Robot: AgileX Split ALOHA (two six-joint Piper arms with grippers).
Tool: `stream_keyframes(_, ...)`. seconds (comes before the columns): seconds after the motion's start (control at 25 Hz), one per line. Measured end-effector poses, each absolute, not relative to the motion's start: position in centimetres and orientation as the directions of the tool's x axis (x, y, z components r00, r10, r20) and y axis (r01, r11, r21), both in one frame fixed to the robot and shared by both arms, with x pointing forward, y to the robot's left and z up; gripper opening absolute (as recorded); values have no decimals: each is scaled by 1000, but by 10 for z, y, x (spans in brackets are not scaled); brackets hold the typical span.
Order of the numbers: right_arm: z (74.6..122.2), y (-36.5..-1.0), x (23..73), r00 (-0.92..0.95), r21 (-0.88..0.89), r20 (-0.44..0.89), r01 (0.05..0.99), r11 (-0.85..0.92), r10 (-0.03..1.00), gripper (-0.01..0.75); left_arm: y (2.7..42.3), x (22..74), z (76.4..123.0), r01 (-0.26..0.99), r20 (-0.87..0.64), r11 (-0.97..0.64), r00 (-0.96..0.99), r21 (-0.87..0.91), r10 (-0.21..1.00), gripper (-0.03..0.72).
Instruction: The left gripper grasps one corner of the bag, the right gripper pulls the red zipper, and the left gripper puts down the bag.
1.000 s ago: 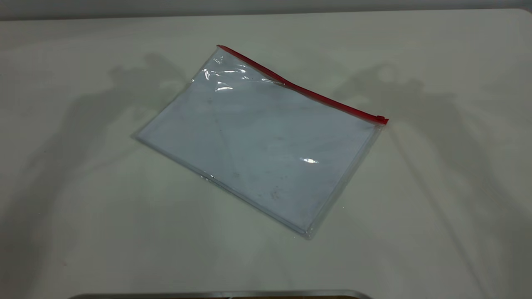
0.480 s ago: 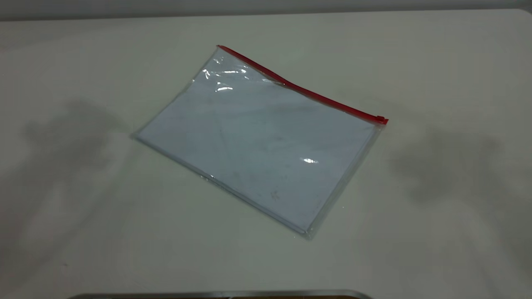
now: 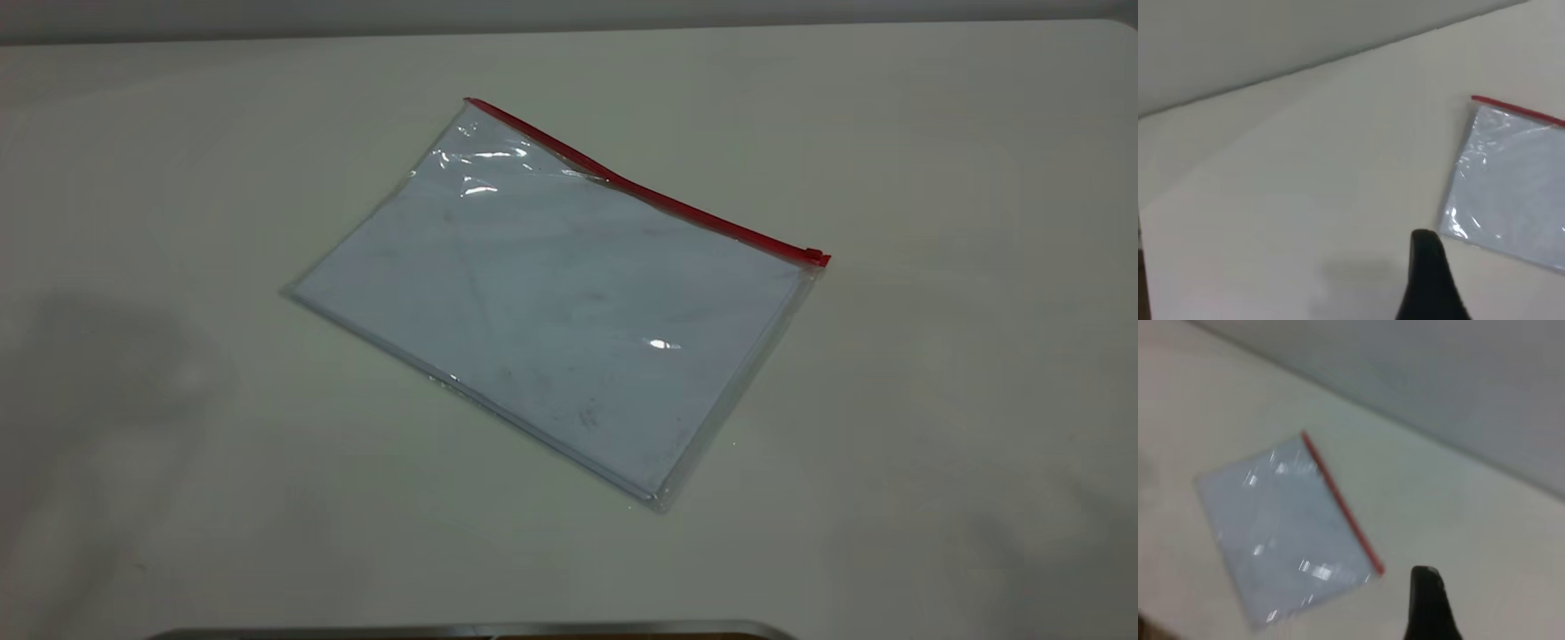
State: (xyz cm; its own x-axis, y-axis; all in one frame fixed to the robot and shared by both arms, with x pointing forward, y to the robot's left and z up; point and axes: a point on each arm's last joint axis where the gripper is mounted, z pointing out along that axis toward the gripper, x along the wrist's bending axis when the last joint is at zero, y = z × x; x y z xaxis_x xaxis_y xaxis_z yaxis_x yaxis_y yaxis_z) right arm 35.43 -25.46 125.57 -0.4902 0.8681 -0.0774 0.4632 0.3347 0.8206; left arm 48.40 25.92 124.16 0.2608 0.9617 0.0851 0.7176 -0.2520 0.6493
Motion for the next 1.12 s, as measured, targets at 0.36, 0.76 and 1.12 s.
stream_keyframes(0.36, 1137, -269, 276, -510, 751, -15, 562, 346, 860, 522, 275, 392, 1174, 803, 64, -256, 264, 538, 962, 569)
stream_keyframes(0.76, 1059, -281, 243, -502, 765, -88, 519, 382, 860, 522, 289, 313, 1105, 820, 61, -259, 266, 511, 962, 569)
stream_keyframes(1.12, 1043, -283, 234, -488, 813, -114, 455, 363, 866, 522, 294, 276, 1070, 794, 49, -250, 269, 555, 962, 569)
